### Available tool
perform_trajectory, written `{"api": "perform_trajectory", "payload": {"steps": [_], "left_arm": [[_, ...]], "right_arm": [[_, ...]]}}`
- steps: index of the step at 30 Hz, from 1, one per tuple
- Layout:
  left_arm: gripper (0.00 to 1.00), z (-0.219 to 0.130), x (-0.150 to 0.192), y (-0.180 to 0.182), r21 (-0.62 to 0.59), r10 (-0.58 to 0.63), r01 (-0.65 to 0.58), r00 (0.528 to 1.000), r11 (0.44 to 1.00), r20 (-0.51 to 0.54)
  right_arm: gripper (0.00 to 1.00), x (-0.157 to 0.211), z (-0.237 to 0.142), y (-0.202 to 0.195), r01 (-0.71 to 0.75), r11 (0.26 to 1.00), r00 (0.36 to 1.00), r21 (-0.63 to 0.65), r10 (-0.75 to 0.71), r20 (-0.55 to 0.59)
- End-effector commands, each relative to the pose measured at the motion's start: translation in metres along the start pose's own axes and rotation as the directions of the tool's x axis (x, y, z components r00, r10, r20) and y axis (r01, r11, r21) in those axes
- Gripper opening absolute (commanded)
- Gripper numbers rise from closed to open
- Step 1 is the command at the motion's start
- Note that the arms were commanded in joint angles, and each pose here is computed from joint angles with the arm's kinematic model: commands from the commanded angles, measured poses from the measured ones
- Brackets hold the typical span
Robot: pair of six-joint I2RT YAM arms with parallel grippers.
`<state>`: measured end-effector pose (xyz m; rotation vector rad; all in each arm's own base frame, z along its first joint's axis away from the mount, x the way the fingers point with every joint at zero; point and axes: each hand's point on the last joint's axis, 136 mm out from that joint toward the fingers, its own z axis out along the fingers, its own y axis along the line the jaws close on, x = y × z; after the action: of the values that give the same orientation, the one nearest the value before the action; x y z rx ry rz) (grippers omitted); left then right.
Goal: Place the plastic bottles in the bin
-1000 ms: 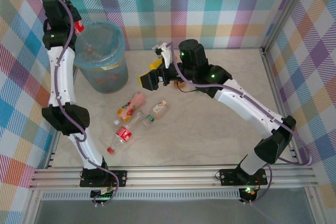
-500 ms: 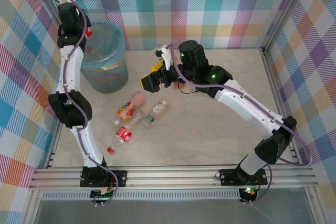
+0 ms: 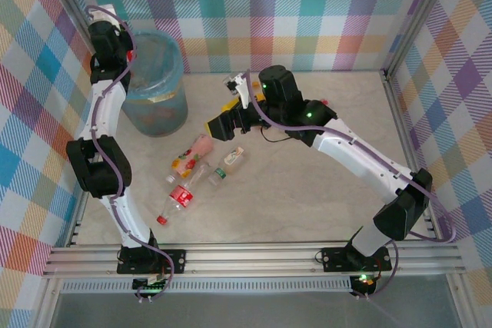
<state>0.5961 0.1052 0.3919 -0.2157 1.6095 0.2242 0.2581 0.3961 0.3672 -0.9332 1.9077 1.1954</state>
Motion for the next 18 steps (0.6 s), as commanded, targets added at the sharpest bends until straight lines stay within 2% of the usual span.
{"api": "perform_trajectory", "payload": {"steps": [1,6,10,13,18], "left_arm": [[0.00,-0.002,0.018,-0.002,0.022,0.011,-0.010,0.997,1.000,-0.080],[0.00,-0.020,-0.034,0.008,-0.019,0.015,-0.015,1.000,1.000,-0.018],[0.00,-0.033,-0.053,0.009,-0.018,0.030,-0.030,1.000,0.999,0.007],[0.00,-0.036,-0.046,0.008,-0.006,0.045,-0.045,0.999,0.999,-0.017],[0.00,-0.036,-0.011,0.010,-0.015,0.084,-0.086,0.992,0.996,-0.092]], "right_arm": [[0.97,-0.005,-0.012,0.015,0.019,0.999,1.000,-0.028,-0.018,0.026],[0.97,-0.004,-0.011,0.015,0.017,0.999,1.000,-0.031,-0.016,0.026],[0.97,-0.002,-0.009,0.014,0.012,0.999,1.000,-0.038,-0.011,0.025],[0.97,0.000,-0.007,0.013,0.005,0.999,1.000,-0.042,-0.004,0.020],[0.97,0.002,-0.006,0.011,0.005,0.999,1.000,-0.041,-0.004,0.015]]}}
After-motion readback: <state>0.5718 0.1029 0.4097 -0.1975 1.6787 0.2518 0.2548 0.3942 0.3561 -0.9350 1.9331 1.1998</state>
